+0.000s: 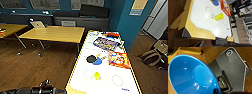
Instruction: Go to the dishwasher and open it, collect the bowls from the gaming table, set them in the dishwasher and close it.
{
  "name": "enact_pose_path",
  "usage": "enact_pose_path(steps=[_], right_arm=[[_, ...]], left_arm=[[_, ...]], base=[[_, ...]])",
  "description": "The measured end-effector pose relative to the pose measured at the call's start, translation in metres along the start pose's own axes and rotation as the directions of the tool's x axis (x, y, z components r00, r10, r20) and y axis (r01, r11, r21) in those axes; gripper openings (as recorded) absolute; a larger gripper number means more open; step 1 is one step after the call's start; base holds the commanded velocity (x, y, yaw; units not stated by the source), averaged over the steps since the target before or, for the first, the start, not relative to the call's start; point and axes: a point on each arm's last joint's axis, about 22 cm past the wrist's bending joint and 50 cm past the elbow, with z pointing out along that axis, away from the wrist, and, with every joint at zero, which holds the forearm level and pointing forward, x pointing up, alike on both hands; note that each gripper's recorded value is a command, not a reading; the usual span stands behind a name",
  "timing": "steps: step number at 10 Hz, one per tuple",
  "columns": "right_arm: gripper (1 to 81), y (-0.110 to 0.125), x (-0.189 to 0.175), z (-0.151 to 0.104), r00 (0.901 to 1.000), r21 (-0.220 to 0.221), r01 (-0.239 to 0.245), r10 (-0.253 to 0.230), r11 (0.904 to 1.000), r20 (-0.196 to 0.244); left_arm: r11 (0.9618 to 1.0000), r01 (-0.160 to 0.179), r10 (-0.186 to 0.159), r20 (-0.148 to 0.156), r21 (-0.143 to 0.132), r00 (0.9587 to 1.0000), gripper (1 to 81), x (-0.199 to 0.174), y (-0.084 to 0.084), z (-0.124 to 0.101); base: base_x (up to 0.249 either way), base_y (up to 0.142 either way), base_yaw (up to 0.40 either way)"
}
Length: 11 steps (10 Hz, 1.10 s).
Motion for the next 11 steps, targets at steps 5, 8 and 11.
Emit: enact_pose_path(steps=[5,8,11], right_arm=[[1.0,-0.004,0.003,0.016,0.9993,-0.015,0.019,-0.018,0.9997,0.032],[1.0,-0.01,0.006,0.021,0.999,-0.009,0.025,-0.025,0.9996,0.037],[1.0,-0.009,0.005,0.023,0.9987,-0.013,0.026,-0.025,0.9996,0.043]], left_arm=[[0.9986,-0.05,0.049,0.053,0.017,0.9974,81.1,0.074,0.026,0.019],[0.9922,-0.118,0.121,0.098,-0.04,0.9878,81.1,0.086,0.071,0.049],[0.993,-0.108,0.1,0.153,0.048,0.9832,81.1,0.076,0.067,0.073]], base=[[0.0,0.0,0.0],[0.0,0.0,0.0],[0.0,0.0,0.0]])
